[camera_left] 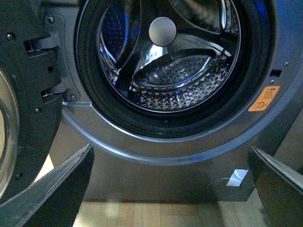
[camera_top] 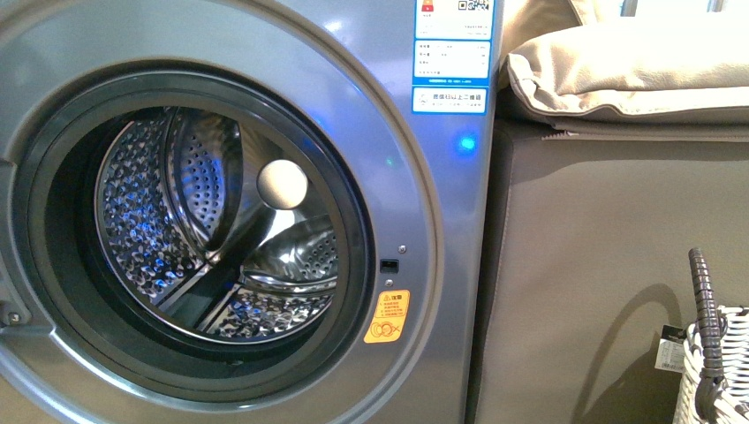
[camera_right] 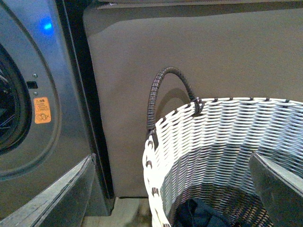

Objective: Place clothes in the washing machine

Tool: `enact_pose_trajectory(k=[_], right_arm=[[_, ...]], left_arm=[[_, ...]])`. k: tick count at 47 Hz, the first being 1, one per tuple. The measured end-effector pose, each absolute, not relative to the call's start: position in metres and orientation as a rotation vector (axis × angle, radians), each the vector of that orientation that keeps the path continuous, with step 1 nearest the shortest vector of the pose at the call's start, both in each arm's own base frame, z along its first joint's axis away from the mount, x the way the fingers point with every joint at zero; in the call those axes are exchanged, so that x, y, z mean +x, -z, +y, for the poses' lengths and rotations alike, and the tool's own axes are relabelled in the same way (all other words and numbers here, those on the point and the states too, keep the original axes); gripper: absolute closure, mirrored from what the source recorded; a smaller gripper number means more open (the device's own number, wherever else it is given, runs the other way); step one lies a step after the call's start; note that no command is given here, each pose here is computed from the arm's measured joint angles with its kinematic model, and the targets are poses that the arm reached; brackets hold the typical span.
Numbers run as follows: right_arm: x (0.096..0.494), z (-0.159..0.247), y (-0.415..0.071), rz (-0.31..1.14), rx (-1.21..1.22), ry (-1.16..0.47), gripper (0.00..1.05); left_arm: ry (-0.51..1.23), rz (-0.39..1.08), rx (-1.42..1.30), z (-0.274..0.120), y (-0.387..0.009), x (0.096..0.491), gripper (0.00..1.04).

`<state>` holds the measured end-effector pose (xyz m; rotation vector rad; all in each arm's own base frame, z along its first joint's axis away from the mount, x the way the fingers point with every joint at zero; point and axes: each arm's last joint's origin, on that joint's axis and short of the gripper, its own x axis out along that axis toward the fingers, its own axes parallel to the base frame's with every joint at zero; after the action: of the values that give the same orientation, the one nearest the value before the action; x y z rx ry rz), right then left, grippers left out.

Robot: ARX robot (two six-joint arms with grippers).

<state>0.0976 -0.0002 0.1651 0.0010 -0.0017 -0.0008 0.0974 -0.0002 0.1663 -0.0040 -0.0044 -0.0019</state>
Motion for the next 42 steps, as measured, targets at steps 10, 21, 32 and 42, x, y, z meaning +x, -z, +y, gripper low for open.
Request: enact_pose_trajectory(k=[10, 21, 32, 42], right_arm=[[0.098, 0.0, -0.165, -0.002, 0.001, 0.001, 0.08], [0.098, 0.0, -0.165, -0.002, 0.001, 0.001, 0.08], [0.098, 0.0, -0.165, -0.002, 0.001, 0.001, 0.08], [0.101, -0.01, -0.188, -0.213, 0.126, -0.157, 0.08]], left_arm=[[0.002, -0.004, -0.004, 0.0, -0.166, 0.097, 0.07], [0.002, -0.004, -0.004, 0.0, -0.166, 0.097, 0.07], [0.002, -0.004, -0.004, 0.0, -0.166, 0.097, 0.07], [0.002, -0.004, -0.004, 0.0, -0.166, 0.097, 0.07]])
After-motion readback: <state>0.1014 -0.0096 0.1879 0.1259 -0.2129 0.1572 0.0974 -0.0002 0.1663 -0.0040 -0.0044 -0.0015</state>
